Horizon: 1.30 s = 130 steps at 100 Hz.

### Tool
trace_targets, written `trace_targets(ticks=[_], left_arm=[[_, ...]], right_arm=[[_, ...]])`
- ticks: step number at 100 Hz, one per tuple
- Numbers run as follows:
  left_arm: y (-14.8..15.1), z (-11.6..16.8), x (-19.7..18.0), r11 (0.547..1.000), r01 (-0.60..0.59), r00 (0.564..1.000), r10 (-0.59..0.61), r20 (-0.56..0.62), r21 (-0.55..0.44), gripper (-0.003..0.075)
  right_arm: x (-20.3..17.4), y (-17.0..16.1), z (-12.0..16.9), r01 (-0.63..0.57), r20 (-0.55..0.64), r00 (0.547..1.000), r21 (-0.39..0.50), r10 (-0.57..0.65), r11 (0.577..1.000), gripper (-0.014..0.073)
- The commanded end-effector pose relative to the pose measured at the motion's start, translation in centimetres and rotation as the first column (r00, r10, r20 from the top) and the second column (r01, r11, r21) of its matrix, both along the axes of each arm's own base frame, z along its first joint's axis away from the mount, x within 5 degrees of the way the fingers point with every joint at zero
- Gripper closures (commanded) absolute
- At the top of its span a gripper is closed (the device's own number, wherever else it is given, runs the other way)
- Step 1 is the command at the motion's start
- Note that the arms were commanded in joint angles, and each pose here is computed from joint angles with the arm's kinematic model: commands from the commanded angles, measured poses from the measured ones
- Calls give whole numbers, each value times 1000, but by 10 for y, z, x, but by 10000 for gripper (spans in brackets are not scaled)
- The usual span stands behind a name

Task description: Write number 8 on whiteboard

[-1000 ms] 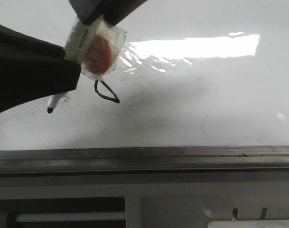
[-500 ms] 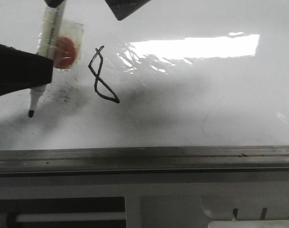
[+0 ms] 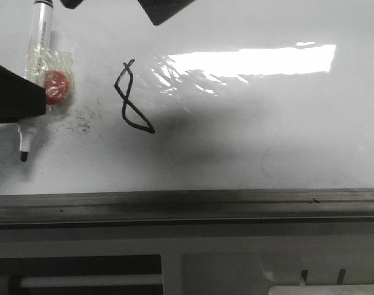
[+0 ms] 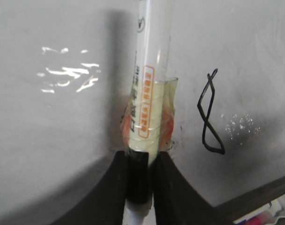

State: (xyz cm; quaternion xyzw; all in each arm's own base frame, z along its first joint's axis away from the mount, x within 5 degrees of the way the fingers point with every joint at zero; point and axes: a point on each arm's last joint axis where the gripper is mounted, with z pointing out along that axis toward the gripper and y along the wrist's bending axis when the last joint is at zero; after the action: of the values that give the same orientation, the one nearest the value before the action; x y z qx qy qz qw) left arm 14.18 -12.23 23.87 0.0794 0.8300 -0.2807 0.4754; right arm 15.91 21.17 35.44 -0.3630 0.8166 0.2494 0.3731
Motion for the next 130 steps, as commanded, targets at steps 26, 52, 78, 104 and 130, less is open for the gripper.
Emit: trace_targets(ticks=[26,52,78,104,130], left_arm=[[-1,14,4,999,-22,999,24,37,-45,740],[-1,14,4,999,-25,999,27,40,-46,463],[-1,14,4,999,-22,999,23,37,-45,382],[12,39,-10,994,6,987,12,162,-107,406],[37,62,-37,983,52,941,11,338,-175,741]], right_arm=[[1,-2,19,11,62,998,85,-16,996,200],[1,-2,18,11,59,998,82,-16,997,200],[-1,-8,23,10,107,994,59,-17,998,207],[-13,-30,45,6,227,973,87,-26,996,659],[-45,-73,42,-2,366,929,147,-52,989,657]])
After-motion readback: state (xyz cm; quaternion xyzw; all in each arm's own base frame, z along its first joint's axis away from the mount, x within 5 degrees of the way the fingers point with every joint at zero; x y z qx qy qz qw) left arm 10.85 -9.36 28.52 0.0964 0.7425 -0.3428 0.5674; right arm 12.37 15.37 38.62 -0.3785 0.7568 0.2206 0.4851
